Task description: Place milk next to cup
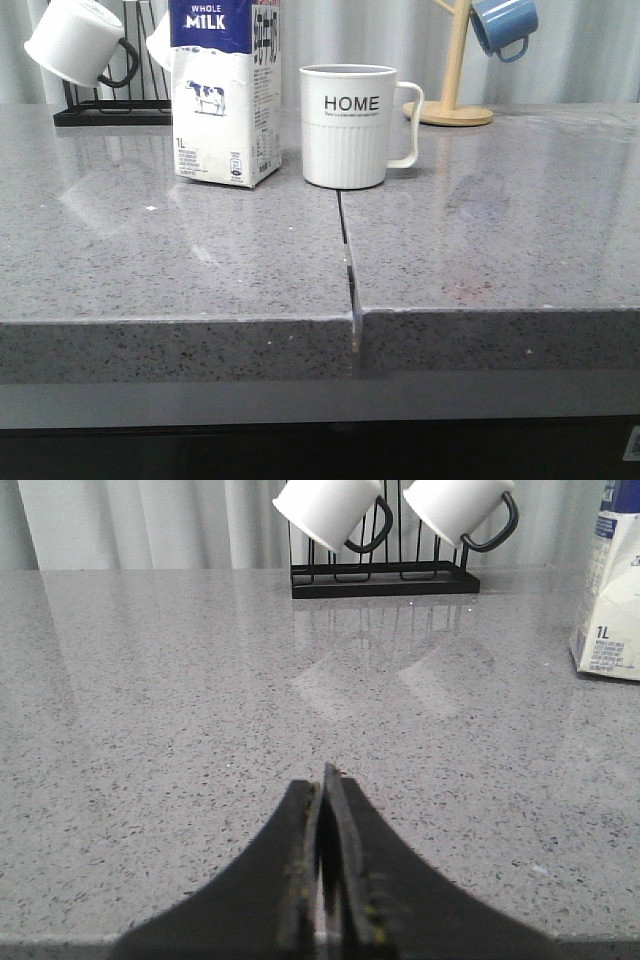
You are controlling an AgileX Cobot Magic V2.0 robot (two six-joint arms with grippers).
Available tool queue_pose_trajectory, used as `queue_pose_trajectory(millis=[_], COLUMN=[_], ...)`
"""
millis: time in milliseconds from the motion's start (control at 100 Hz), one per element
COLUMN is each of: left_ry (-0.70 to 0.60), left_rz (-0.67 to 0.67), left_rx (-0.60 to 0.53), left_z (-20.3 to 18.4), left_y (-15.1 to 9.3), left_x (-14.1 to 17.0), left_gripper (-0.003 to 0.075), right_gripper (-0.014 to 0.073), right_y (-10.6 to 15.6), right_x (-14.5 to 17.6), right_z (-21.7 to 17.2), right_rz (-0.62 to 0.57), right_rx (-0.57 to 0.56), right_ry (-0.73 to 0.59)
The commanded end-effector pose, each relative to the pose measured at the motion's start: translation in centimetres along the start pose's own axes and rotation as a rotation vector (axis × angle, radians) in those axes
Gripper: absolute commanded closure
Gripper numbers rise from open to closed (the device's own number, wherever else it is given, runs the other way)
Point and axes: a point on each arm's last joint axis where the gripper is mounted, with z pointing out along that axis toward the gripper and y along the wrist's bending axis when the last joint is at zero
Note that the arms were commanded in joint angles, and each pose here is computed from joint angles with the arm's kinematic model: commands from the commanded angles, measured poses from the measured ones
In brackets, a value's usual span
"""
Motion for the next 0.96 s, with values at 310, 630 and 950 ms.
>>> queue_pose_trajectory(millis=[310,630,950], left_ry=[-0.079,-0.079,-0.079], left_rz=[-0.009,-0.009,-0.009], left_rx=[0.008,0.008,0.008], left_z=[0.0,0.0,0.0], left_y=[0.0,0.0,0.0], left_x=[0.4,0.4,0.4], left_gripper=[0.0741,0.0741,0.0741], right_gripper=[0.0662,0.0662,0.0662], right_y=[-0.8,-0.8,-0.8], right_x=[2.9,2.8,2.8], right_z=[-0.2,-0.2,-0.2], right_rz=[0.019,0.018,0.018], right_rx=[0.152,0.152,0.152], right_ry=[-0.036,-0.042,-0.042])
